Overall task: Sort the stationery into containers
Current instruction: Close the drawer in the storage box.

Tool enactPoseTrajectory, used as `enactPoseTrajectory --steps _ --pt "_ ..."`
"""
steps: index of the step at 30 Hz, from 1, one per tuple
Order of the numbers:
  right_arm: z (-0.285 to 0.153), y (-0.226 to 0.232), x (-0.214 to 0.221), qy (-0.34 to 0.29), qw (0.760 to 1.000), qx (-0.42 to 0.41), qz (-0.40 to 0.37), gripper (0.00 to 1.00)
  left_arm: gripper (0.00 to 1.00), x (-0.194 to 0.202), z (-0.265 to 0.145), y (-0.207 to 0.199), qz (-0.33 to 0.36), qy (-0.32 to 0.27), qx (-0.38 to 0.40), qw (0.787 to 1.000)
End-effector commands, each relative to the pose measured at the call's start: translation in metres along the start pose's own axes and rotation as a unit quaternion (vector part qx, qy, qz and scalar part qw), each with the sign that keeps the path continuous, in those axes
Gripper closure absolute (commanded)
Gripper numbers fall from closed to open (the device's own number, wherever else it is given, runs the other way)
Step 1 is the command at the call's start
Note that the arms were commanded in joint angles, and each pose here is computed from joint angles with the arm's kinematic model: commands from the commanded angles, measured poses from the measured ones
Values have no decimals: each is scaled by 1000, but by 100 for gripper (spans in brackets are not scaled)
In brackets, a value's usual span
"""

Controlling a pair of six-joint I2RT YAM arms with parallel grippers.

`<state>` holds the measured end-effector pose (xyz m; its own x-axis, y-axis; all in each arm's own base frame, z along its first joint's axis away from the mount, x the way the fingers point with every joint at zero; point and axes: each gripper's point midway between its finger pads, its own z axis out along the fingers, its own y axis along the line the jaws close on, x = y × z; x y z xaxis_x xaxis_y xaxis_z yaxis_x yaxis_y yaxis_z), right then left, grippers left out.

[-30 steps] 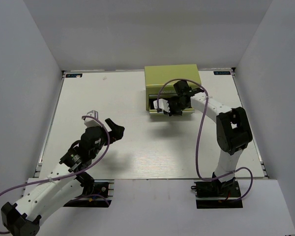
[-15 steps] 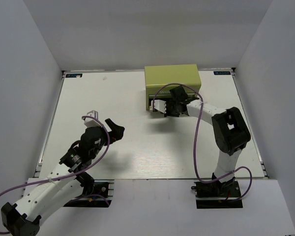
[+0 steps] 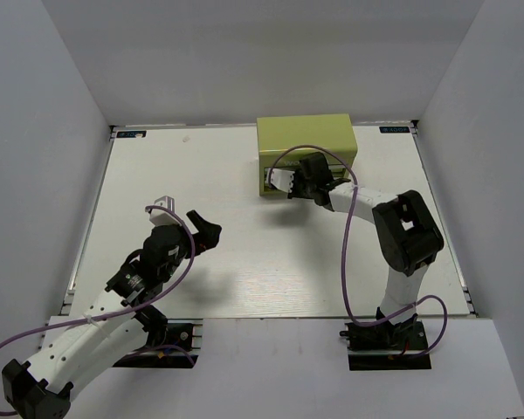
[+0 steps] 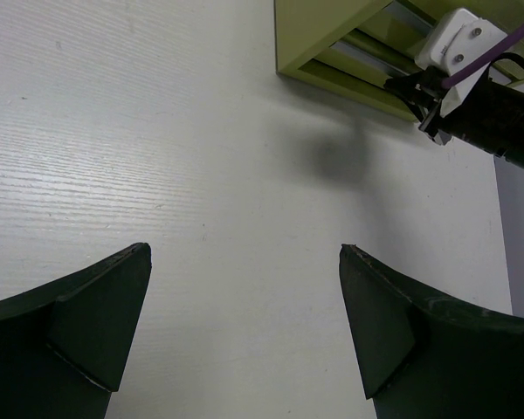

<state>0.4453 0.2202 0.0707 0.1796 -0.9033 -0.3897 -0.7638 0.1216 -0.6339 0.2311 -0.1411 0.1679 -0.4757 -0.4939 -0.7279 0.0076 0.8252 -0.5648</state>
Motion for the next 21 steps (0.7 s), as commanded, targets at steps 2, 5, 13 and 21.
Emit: enactPoseTrajectory --steps 2,5,13,21 --pt "3 -27 -3 1 998 65 11 100 1 -3 1 -3 0 -7 10 1000" --pt "2 -27 -4 1 998 63 16 100 1 -3 1 -3 0 -7 10 1000" --pt "-57 26 -48 -119 988 -79 57 93 1 -3 1 -5 4 -7 16 1000" --pt "-115 -3 -87 -150 943 -99 282 47 1 0 7 -19 25 7 42 999"
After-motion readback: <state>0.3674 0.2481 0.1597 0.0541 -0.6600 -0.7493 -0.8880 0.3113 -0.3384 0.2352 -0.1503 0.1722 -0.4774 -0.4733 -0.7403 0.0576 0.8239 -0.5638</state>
